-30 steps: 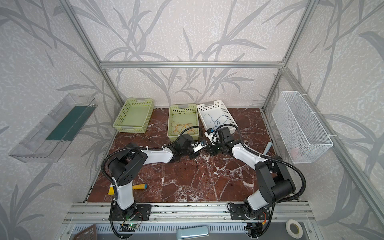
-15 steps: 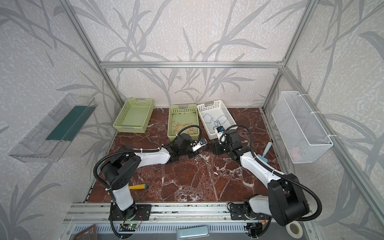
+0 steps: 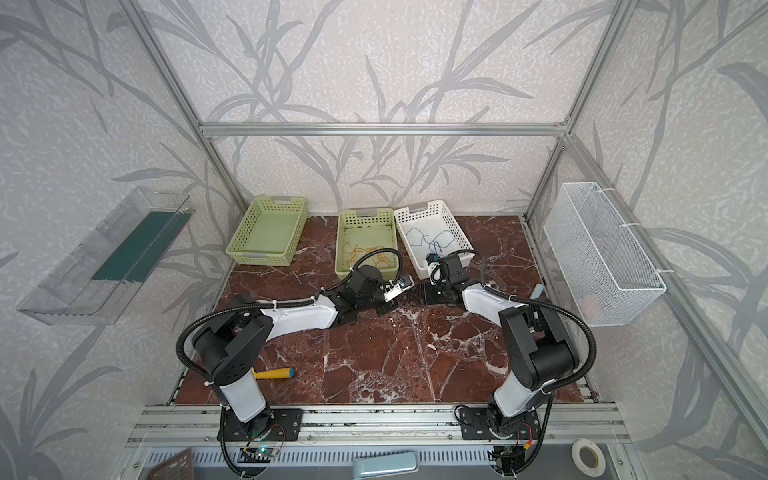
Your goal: Untangle the cables
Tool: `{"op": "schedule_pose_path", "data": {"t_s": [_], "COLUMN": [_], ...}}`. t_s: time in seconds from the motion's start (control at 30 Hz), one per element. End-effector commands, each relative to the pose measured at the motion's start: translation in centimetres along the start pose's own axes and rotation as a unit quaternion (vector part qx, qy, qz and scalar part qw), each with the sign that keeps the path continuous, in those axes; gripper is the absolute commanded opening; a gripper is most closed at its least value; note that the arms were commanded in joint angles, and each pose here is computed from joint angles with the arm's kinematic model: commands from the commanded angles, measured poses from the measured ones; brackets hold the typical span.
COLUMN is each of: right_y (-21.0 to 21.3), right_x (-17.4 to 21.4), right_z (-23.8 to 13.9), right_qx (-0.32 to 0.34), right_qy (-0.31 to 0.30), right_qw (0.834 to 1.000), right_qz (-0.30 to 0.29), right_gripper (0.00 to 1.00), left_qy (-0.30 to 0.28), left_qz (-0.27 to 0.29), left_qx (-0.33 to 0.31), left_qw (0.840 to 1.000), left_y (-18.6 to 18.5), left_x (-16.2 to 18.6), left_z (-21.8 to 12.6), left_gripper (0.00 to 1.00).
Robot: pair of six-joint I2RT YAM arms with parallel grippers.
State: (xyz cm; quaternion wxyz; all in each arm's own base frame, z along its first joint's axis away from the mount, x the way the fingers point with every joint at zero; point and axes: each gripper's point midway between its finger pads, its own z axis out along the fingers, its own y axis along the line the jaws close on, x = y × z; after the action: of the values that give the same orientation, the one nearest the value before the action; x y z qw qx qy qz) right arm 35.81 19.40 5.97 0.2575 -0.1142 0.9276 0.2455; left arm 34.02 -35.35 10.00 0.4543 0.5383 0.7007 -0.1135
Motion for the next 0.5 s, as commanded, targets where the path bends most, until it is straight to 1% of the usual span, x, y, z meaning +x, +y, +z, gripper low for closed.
{"op": "schedule_pose_path", "data": {"t_s": [0.0, 0.13, 0.27, 0.3, 0.43, 0.47], "right_y": [1.0, 1.0, 1.2, 1.1, 0.5, 0.4], "right_x": [-0.4, 0.3, 0.2, 0.4, 0.8, 0.8], "right_z": [0.9, 2.6, 3.6, 4.0, 4.5, 4.3], "right_qx": [-0.015, 0.001, 0.008, 0.01, 0.021, 0.025], "right_qy": [0.001, 0.028, 0.03, 0.035, 0.044, 0.042], "right_qw": [1.0, 0.999, 0.998, 0.998, 0.997, 0.997], "right_qz": [-0.017, -0.044, -0.06, -0.059, -0.059, -0.062], "right_gripper": [0.62, 0.58, 0.51, 0.48, 0.23, 0.19], "left_qy": [-0.002, 0.004, 0.011, 0.011, 0.012, 0.011], "left_qz": [0.001, -0.002, -0.006, -0.008, -0.016, -0.017], "left_qx": [0.006, 0.005, 0.001, -0.002, -0.02, -0.025], "left_qw": [1.0, 1.0, 1.0, 1.0, 1.0, 0.999], "left_y": [-0.4, -0.5, -0.5, -0.4, 0.2, 0.4], "left_x": [-0.3, 0.2, 0.6, 0.7, 0.6, 0.4], "left_z": [-0.3, -0.2, -0.2, -0.2, -0.9, -1.2], "left_gripper": [0.0, 0.0, 0.0, 0.0, 0.0, 0.0]}}
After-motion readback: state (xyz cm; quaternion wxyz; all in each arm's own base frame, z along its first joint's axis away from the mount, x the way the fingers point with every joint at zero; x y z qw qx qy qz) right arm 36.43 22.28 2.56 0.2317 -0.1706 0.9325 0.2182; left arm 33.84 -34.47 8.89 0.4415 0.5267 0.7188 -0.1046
